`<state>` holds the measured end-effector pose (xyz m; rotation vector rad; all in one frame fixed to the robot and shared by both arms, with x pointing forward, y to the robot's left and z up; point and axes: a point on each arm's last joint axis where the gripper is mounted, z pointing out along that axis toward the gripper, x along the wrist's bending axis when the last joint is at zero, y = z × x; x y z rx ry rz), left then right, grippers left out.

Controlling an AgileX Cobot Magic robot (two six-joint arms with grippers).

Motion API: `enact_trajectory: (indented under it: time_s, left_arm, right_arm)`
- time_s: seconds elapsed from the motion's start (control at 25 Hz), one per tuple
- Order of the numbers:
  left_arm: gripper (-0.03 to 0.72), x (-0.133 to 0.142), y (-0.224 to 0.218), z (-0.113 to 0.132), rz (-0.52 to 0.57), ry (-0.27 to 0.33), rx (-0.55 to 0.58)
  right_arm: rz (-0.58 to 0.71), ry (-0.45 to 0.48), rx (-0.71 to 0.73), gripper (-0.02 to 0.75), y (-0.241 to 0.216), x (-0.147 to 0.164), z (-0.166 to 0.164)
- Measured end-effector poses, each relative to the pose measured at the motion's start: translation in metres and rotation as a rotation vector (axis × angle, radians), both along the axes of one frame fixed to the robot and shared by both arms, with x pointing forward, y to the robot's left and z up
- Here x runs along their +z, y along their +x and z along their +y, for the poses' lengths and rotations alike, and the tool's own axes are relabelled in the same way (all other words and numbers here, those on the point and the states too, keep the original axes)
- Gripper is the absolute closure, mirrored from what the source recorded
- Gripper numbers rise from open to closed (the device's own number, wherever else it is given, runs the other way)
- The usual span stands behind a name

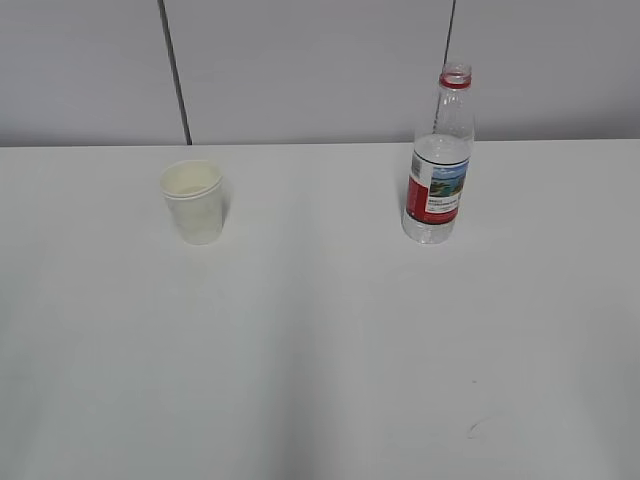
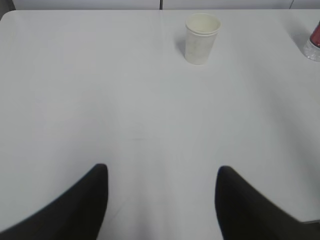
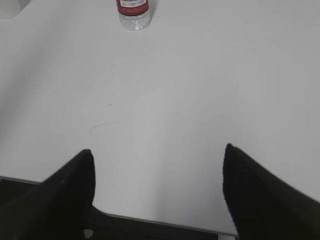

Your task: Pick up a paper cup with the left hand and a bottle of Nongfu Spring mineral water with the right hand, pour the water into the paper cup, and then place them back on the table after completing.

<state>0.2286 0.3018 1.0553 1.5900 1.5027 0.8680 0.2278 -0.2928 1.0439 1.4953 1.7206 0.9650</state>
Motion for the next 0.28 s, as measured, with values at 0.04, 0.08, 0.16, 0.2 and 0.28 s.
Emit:
enact_trajectory:
  time_s: [0.04, 0.08, 0.16, 0.2, 0.28]
  left_arm:
    - [0.262, 0.0, 0.0, 0.0, 0.0, 0.0, 0.0]
    - [0.262, 0.0, 0.0, 0.0005, 0.0, 0.005, 0.003]
    - [0.262, 0.0, 0.0, 0.0, 0.0, 0.0, 0.0]
    - [0.262, 0.0, 0.0, 0.0, 0.0, 0.0, 0.0]
    - [0.262, 0.0, 0.0, 0.0, 0.0, 0.0, 0.0]
  right_arm:
    - [0.0, 0.0, 0.0, 0.15, 0.0, 0.0, 0.0]
    - [0.0, 0.0, 0.0, 0.15, 0.0, 0.0, 0.0]
    - [0.0, 0.0, 0.0, 0.15, 0.0, 0.0, 0.0]
    - [0.0, 0.0, 0.0, 0.15, 0.0, 0.0, 0.0]
    - [0.0, 0.0, 0.0, 0.15, 0.0, 0.0, 0.0]
